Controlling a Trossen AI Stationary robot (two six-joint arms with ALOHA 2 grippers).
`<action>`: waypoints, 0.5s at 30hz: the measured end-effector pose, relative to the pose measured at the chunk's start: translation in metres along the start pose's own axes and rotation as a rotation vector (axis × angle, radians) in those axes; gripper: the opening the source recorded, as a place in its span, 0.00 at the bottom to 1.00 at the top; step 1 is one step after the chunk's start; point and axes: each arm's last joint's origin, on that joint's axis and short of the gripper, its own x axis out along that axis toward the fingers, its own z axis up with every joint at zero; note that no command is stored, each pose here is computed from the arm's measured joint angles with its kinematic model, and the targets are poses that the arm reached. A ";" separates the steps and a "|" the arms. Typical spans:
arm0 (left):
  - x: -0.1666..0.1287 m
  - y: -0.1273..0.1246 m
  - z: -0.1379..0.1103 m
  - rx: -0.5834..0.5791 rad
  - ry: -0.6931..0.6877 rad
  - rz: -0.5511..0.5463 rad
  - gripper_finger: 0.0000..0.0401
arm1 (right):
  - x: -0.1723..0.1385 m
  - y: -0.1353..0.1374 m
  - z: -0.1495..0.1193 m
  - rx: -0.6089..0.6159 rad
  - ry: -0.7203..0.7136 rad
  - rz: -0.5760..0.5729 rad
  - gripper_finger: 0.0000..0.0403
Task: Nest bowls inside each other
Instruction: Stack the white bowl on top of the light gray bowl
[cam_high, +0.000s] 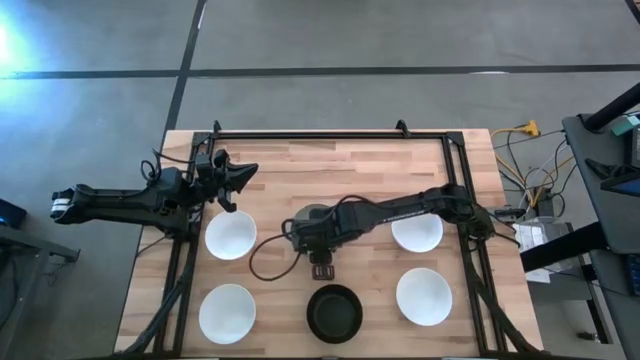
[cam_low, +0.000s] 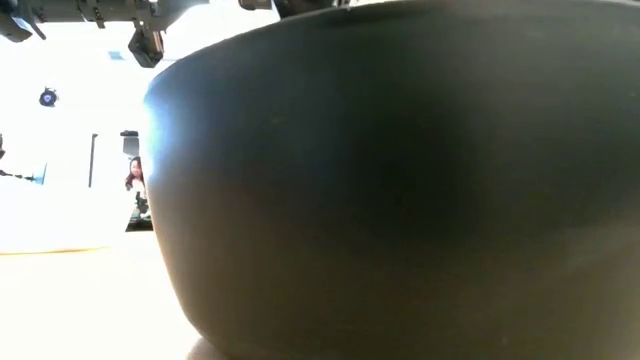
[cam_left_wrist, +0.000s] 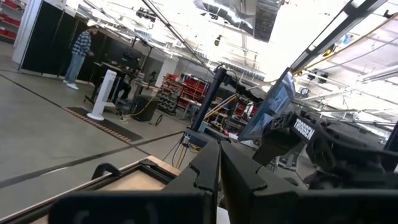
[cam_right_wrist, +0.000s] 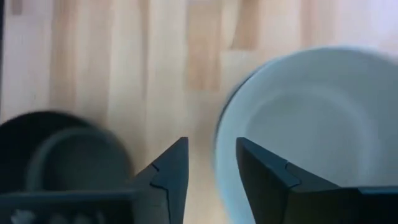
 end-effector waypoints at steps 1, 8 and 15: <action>0.000 0.000 0.000 0.000 0.000 0.000 0.00 | -0.002 -0.001 0.002 0.002 -0.012 -0.027 0.32; -0.001 -0.001 -0.001 -0.030 0.031 -0.048 0.00 | -0.034 -0.023 0.009 0.080 -0.059 -0.111 0.26; -0.015 0.009 -0.021 -0.155 0.329 0.040 0.00 | -0.084 -0.044 -0.014 0.174 -0.006 -0.248 0.22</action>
